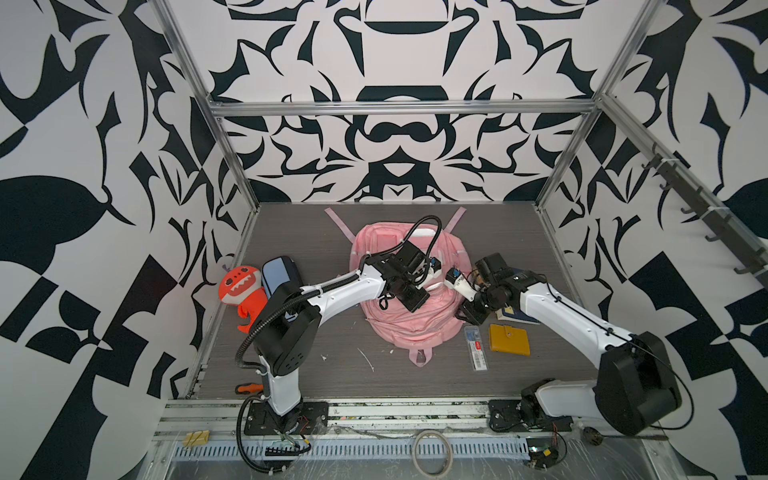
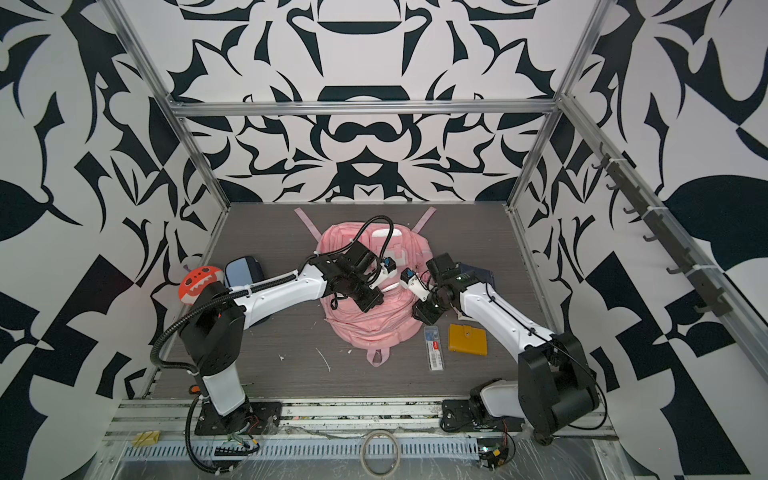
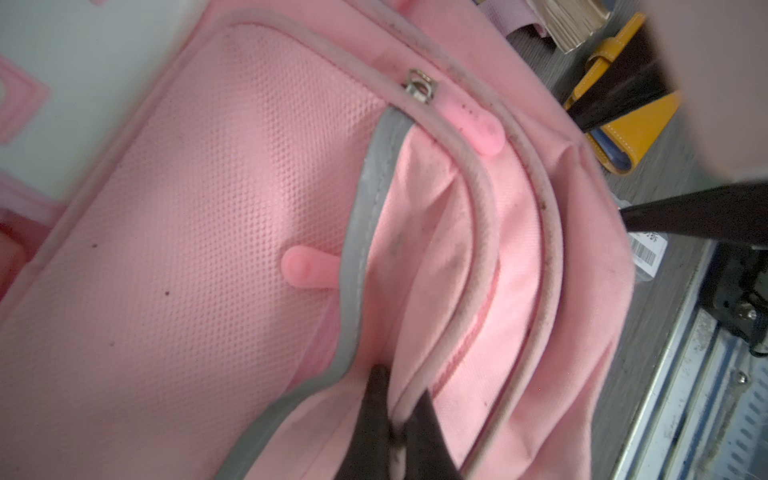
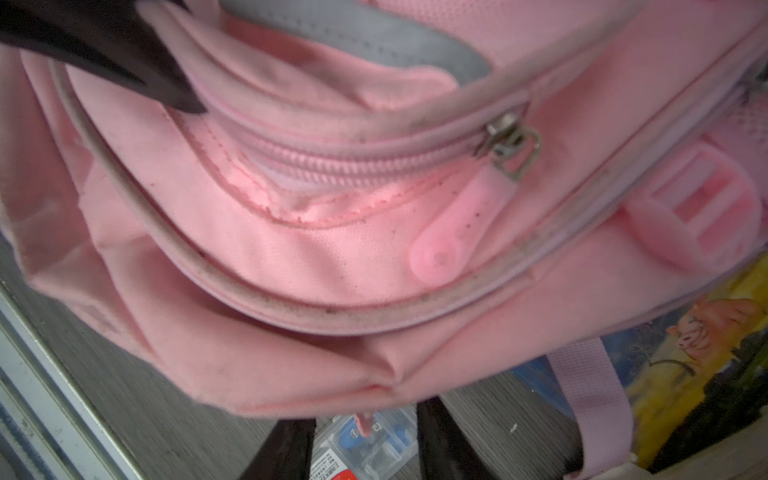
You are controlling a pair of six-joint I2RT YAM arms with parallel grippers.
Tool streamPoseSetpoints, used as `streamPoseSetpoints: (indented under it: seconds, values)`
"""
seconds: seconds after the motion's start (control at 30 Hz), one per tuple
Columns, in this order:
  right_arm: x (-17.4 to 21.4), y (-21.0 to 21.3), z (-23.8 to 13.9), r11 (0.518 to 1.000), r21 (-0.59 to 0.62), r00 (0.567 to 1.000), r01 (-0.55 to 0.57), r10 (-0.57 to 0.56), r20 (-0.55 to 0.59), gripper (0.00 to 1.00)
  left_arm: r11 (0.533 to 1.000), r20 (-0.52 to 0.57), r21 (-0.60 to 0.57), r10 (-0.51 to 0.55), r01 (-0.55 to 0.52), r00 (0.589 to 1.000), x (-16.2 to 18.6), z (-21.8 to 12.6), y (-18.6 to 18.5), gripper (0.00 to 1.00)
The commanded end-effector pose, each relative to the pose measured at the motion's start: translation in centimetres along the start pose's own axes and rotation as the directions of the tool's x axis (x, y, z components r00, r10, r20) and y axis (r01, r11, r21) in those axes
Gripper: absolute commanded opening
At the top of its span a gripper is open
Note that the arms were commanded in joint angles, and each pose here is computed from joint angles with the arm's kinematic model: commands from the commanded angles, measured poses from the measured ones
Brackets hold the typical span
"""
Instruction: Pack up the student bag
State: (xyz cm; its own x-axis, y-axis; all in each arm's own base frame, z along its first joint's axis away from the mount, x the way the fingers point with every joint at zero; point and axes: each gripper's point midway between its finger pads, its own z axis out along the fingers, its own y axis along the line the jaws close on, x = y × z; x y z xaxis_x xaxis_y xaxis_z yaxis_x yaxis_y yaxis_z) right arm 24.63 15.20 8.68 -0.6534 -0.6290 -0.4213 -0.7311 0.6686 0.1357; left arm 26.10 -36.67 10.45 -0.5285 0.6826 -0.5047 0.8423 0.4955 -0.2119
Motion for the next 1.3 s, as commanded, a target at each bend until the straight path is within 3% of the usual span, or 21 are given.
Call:
streamPoseSetpoints:
  seconds: [0.0, 0.17, 0.57, 0.73, 0.87, 1.1, 1.27]
  values:
    - [0.0, 0.4, -0.1, 1.000, -0.009, 1.000, -0.006, 0.006, 0.018, 0.42, 0.998, 0.020, 0.059, -0.018, 0.017, 1.000, -0.4, -1.6, -1.3, 0.00]
    - [0.4, 0.6, 0.7, 1.000, -0.028, 1.000, -0.009, 0.009, 0.006, 0.39, 0.997, 0.018, 0.081, -0.021, 0.019, 1.000, -0.5, -1.6, -1.4, 0.00]
    - [0.3, 0.0, 2.1, 0.999, -0.034, 1.000, -0.013, 0.012, -0.021, 0.01, 0.987, 0.048, 0.140, -0.087, 0.080, 0.995, -1.1, -2.3, -1.3, 0.00]
    - [0.2, 0.5, 0.4, 1.000, -0.003, 0.999, 0.003, -0.003, 0.050, 0.00, 0.975, 0.081, 0.120, -0.195, 0.185, 0.977, -2.3, -3.4, 0.9, 0.00]
    - [-0.3, 2.0, -1.6, 0.998, 0.024, 0.993, 0.058, -0.060, 0.106, 0.00, 0.941, 0.156, 0.143, -0.327, 0.307, 0.932, -4.9, -5.4, 2.8, 0.00]
    - [-1.0, 5.8, -2.6, 0.975, 0.025, 0.973, 0.222, -0.223, 0.057, 0.00, 0.864, 0.242, 0.238, -0.495, 0.444, 0.834, -10.8, -9.7, 4.2, 0.00]
    - [-4.8, 7.9, -2.9, 0.967, 0.048, 0.955, 0.251, -0.256, 0.148, 0.00, 0.741, 0.188, 0.275, -0.666, 0.613, 0.722, -12.5, -11.4, 5.8, 0.00]
